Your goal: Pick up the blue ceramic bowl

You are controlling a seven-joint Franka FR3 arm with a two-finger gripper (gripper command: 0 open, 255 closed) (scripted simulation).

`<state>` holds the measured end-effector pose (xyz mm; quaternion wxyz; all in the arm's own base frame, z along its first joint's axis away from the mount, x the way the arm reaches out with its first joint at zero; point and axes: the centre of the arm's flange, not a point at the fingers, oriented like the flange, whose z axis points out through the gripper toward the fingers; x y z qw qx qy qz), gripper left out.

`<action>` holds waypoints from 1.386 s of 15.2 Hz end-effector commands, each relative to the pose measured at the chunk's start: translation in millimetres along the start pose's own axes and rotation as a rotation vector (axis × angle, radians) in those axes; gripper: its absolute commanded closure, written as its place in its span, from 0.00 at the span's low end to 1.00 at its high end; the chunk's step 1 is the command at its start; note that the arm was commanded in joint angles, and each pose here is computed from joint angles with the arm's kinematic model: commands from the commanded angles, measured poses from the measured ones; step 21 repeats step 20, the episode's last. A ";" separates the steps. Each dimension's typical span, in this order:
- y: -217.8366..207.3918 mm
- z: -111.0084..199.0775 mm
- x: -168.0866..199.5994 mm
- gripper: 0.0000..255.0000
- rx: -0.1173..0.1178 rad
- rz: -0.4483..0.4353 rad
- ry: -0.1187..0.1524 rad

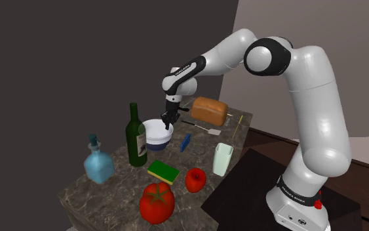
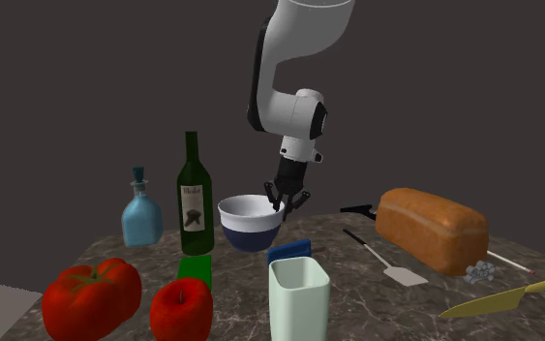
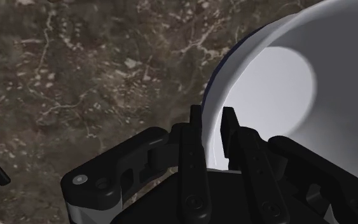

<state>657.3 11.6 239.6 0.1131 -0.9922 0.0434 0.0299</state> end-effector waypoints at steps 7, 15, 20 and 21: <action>-5.3 -21.2 -1.1 1.00 0.000 0.000 0.000; -14.6 -62.2 -4.1 1.00 0.000 0.000 0.000; -18.3 -78.4 -5.2 1.00 0.000 0.000 0.000; -18.3 -78.4 -5.2 1.00 0.000 0.000 0.000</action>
